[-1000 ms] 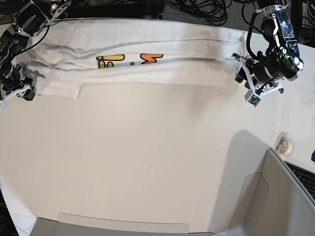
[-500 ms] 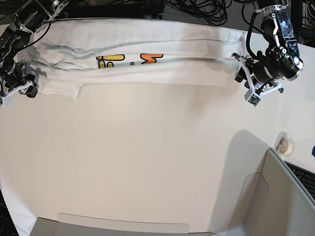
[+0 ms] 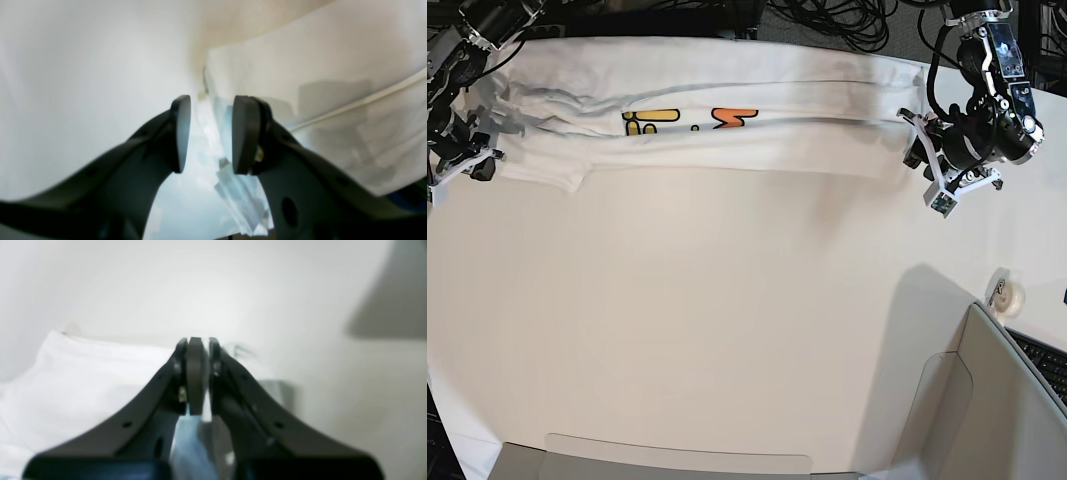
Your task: Layout the t-shirt on the table in an organized manner, then fold the t-shirt properly
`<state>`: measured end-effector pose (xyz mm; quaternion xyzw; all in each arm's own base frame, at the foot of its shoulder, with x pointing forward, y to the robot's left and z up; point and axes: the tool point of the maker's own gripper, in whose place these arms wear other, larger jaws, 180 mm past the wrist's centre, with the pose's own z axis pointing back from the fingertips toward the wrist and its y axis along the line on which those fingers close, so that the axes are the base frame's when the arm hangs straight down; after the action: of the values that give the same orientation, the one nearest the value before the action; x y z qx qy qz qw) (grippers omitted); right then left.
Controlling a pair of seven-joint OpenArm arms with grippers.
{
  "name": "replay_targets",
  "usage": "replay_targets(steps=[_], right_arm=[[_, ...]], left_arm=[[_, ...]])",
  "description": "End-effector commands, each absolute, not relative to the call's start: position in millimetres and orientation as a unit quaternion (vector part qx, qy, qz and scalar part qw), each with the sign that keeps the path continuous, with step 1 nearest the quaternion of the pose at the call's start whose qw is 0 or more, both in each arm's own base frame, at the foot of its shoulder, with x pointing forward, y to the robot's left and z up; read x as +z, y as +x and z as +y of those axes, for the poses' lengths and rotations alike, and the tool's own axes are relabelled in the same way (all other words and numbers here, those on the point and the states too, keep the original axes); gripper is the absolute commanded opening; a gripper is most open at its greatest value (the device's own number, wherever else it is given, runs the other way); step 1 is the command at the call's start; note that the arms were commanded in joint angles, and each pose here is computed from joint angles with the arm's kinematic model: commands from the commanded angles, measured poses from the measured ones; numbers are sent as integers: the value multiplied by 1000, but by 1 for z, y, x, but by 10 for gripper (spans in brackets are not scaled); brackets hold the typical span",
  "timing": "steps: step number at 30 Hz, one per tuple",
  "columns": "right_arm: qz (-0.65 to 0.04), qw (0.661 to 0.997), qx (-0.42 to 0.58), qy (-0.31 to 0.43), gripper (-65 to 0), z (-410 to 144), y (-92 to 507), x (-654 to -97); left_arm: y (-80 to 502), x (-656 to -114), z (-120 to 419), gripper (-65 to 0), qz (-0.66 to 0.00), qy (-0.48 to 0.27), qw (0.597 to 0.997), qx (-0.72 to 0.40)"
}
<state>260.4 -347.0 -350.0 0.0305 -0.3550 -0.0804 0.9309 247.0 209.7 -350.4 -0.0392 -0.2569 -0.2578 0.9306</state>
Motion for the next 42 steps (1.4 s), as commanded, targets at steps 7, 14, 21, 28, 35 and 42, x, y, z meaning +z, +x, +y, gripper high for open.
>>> replay_targets(steps=[7, 14, 21, 28, 35, 42], right_arm=[[-411, 911, -17, -25, -650, -342, 265, -297], [-400, 916, -7, -38, -650, -340, 252, -298], [-383, 922, -6, -61, -650, -348, 247, -302], [-387, 920, 6, -62, -598, -341, 249, -298], [-388, 920, 21, -56, -585, -332, 255, -299], [-385, 921, 20, -55, -585, -332, 253, -301]], left_arm=[[253, -344, 206, -439, -273, -41, 926, -257], [253, -344, 206, -439, -272, -41, 926, -257], [252, -345, 206, -439, -271, -42, 927, -257], [245, -349, 206, -439, -264, -45, 929, -256], [244, -350, 202, -439, -265, -51, 930, -250], [238, -355, 202, -439, -257, -54, 932, -250]])
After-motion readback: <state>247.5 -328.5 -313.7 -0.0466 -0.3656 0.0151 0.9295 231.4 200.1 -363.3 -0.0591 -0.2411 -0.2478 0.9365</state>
